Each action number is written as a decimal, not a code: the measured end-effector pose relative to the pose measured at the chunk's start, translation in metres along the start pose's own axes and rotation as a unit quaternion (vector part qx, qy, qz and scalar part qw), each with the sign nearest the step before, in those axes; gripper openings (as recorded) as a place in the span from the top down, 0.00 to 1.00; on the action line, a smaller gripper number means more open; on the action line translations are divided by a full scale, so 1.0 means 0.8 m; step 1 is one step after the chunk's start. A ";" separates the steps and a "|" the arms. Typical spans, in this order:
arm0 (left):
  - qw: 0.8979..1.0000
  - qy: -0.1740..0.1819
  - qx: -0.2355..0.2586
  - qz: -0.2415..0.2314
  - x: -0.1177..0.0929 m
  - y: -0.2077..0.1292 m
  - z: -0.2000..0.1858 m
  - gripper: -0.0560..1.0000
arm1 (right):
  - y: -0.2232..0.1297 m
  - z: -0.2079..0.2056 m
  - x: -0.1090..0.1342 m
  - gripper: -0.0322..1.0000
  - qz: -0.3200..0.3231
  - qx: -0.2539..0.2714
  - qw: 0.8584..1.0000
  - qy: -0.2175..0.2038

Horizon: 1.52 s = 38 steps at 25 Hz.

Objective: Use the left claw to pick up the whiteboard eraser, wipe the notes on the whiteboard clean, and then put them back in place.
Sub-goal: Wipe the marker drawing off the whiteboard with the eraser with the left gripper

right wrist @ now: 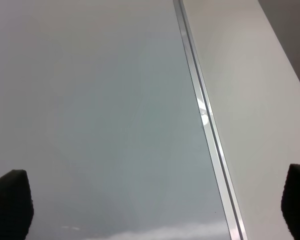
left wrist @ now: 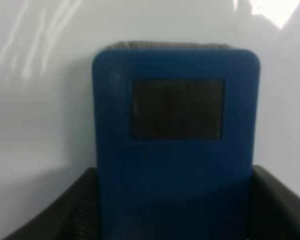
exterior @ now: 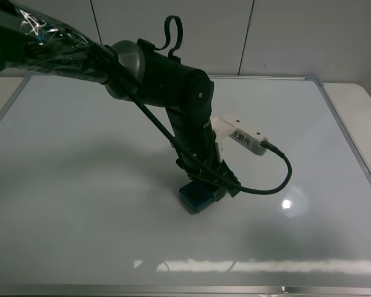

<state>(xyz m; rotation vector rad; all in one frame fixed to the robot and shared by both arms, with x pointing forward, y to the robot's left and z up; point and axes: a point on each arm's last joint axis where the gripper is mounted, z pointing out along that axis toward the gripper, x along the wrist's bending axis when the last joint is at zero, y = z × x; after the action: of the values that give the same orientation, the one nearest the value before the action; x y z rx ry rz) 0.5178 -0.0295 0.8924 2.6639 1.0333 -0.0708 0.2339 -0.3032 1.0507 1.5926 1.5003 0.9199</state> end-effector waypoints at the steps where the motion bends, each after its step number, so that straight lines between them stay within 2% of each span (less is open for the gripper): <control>1: 1.000 0.002 -0.001 -0.003 0.007 0.004 -0.002 0.42 | 0.000 0.000 0.000 0.01 0.000 0.000 1.000 0.000; 6: 1.000 0.016 -0.003 -0.019 0.046 0.034 -0.007 0.42 | 0.000 0.000 0.000 0.01 0.000 0.000 1.000 0.000; 13: 0.999 0.020 0.013 -0.026 0.080 0.076 0.002 0.42 | 0.000 0.000 0.000 0.01 0.000 0.000 1.000 0.000; 18: 0.998 0.048 0.019 -0.023 0.110 0.096 0.003 0.42 | 0.000 0.000 0.000 0.01 0.000 0.000 1.000 0.000; 24: 0.995 0.084 0.002 -0.062 0.182 0.090 -0.014 0.42 | 0.000 0.000 0.000 0.01 0.000 0.000 1.000 0.000; 25: 0.995 0.084 0.002 -0.062 0.182 0.090 -0.014 0.42 | 0.000 0.000 0.000 0.01 0.000 0.000 1.000 0.000; 27: 0.992 0.090 0.001 -0.085 0.212 0.081 -0.020 0.42 | 0.000 0.000 0.000 0.01 0.000 0.000 1.000 0.000; 32: 0.991 0.092 0.006 -0.100 0.232 0.074 -0.026 0.42 | 0.000 0.000 0.000 0.01 0.000 0.000 1.000 0.000; 38: 0.991 0.091 0.008 -0.101 0.232 0.073 -0.026 0.42 | 0.000 0.000 0.000 0.01 0.000 0.000 1.000 0.000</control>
<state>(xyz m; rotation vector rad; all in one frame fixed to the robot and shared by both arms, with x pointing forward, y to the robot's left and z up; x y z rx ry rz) 0.6938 0.0562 0.8993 2.6082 1.3640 0.1247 0.2339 -0.3032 1.0507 1.5926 1.5003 0.9199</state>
